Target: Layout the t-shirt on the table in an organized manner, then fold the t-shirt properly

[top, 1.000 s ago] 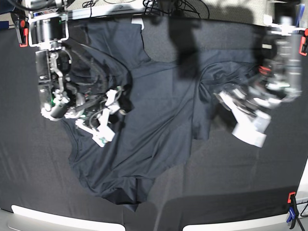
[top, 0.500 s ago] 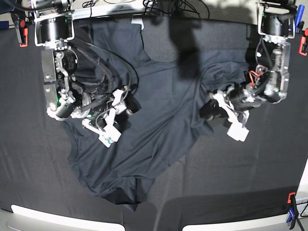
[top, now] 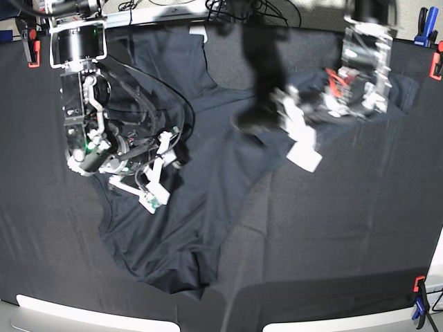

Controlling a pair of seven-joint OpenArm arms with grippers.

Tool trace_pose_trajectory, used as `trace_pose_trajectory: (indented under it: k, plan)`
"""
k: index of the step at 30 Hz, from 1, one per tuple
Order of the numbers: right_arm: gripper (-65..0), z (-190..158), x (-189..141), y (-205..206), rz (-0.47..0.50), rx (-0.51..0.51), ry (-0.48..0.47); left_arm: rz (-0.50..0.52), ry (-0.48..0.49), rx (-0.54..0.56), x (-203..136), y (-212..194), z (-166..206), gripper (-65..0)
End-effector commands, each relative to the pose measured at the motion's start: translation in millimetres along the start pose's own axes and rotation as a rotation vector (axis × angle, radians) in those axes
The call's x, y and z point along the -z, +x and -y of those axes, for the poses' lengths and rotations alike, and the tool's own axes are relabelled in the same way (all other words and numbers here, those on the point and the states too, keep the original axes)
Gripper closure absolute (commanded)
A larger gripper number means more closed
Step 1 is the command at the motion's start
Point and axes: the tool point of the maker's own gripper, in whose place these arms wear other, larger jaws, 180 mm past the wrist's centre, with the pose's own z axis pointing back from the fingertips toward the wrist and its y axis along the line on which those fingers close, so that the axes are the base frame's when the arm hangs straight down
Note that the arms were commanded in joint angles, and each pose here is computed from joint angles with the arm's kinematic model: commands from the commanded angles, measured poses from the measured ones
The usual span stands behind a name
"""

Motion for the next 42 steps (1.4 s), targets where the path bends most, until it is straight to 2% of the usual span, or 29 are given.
trace_pose_trajectory:
  k: [1, 3, 6, 9, 11, 14, 16, 18, 20, 23, 26, 32, 34, 40, 42]
  plan:
    - [-29.0, 14.7, -8.5, 16.4, 0.051, 0.002, -0.044, 0.008, -0.038, 0.029, 3.4, 6.7, 10.8, -13.0]
    - [-29.0, 28.4, -13.4, 13.6, 0.050, 0.037, -0.088, -0.085, -0.068, 0.042, 12.0, -11.5, 19.1, -17.8]
    - [-29.0, 53.3, -26.3, 8.5, 0.064, 0.106, -0.149, -0.269, -0.094, 0.085, 15.5, -38.0, 25.6, -19.2]
    - [-29.0, 80.3, -43.4, 2.3, 0.092, 0.182, -0.214, -0.238, -0.096, 0.109, 6.0, -20.2, 23.3, -19.2]
    - [-29.0, 96.7, -55.0, -4.4, 0.106, 0.233, -0.255, -0.146, -0.075, 0.128, -10.7, 6.3, 17.7, -19.1]
    - [-29.0, 113.5, -68.5, -16.4, 0.109, 0.293, -0.300, 0.025, 0.036, 0.177, -44.9, 48.6, -2.0, -19.0]
    - [-29.0, 116.9, -73.1, -20.5, 0.122, 0.320, -0.303, 0.046, 0.144, 0.218, -59.8, 56.9, -21.5, -19.0]
    - [-29.0, 113.3, -73.6, -18.8, 0.148, 0.335, -0.274, 0.024, 0.223, 0.253, -61.9, 54.5, -35.6, -18.9]
    - [-29.0, 109.8, -72.5, -18.3, 0.146, 0.335, -0.254, -0.015, 0.262, 0.285, -54.2, 46.5, -41.8, -18.9]
    - [-29.0, 109.5, -72.5, -18.0, 0.148, 0.334, -0.252, -0.099, 0.263, 0.324, -34.0, 28.9, -39.9, -18.9]
    - [-29.0, 110.1, -72.6, -18.8, 0.144, 0.333, -0.256, -0.096, 0.251, 0.379, -21.1, 28.5, -33.2, -18.9]
    - [-29.0, 110.1, -72.5, -18.9, 0.143, 0.333, -0.256, -0.188, 0.357, 0.527, -16.9, 19.9, -48.9, -18.9]
    - [-29.0, 110.2, -72.6, -19.0, 0.143, 0.333, -0.257, -0.188, 0.378, 0.562, -16.6, 21.8, -51.8, -18.9]
    - [-29.0, 110.3, -72.6, -19.1, 0.142, 0.333, -0.257, -0.206, 0.388, 0.576, -15.8, 15.4, -53.8, -18.9]
    - [-29.0, 110.4, -72.7, -18.6, 0.144, 0.333, -0.257, -0.233, 0.372, 0.585, -10.2, 5.3, -50.9, -16.1]
